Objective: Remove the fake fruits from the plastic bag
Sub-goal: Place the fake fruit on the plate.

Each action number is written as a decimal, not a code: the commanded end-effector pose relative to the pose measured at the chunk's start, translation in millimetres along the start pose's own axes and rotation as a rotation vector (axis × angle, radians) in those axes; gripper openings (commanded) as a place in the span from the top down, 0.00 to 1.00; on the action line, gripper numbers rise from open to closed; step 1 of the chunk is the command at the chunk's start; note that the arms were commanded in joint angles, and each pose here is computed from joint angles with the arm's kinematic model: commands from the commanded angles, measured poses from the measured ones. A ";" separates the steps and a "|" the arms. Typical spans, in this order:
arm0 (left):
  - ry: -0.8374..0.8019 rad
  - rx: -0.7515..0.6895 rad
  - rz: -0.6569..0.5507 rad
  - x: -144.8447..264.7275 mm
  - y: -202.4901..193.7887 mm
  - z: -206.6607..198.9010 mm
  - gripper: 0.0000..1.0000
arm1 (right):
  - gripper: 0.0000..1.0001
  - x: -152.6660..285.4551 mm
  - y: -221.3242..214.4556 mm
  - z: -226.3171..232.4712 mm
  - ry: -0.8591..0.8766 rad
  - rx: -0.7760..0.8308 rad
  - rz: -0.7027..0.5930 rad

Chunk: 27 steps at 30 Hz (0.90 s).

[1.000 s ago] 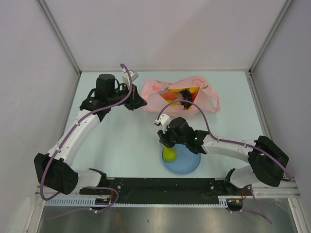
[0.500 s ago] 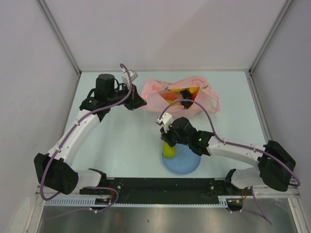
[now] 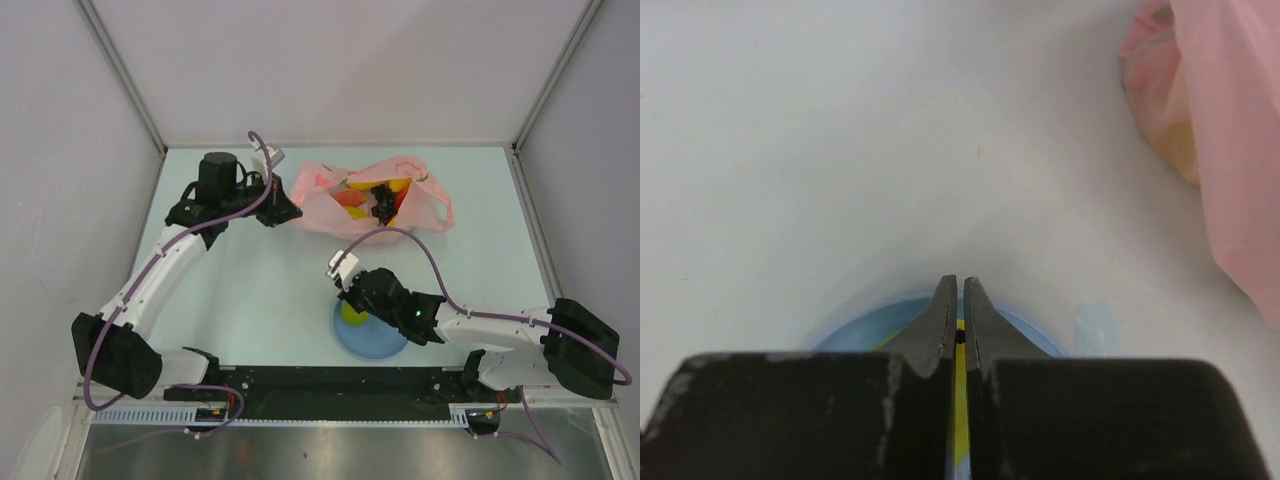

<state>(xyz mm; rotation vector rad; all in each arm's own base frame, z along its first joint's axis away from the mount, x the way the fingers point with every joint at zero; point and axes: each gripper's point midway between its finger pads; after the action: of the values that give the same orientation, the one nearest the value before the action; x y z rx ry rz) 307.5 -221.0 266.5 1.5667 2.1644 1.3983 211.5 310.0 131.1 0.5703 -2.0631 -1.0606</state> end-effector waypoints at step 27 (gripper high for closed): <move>-0.012 -0.025 -0.028 2.4 14.3 -4.9 1.00 | 0.49 42.0 14.2 18.7 0.114 0.039 -0.047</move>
<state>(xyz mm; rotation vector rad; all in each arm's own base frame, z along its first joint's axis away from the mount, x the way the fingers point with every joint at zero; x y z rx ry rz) 312.1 -221.8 257.8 1.5925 2.1752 1.4001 174.1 283.1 117.3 0.6015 -2.0337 -0.9572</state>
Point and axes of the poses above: each gripper's point midway between its finger pads, its own x axis back along the fingers, its own z axis along the line the jaws close on, y = z × x, and after that the axes turned 14 degrees about x, right-handed
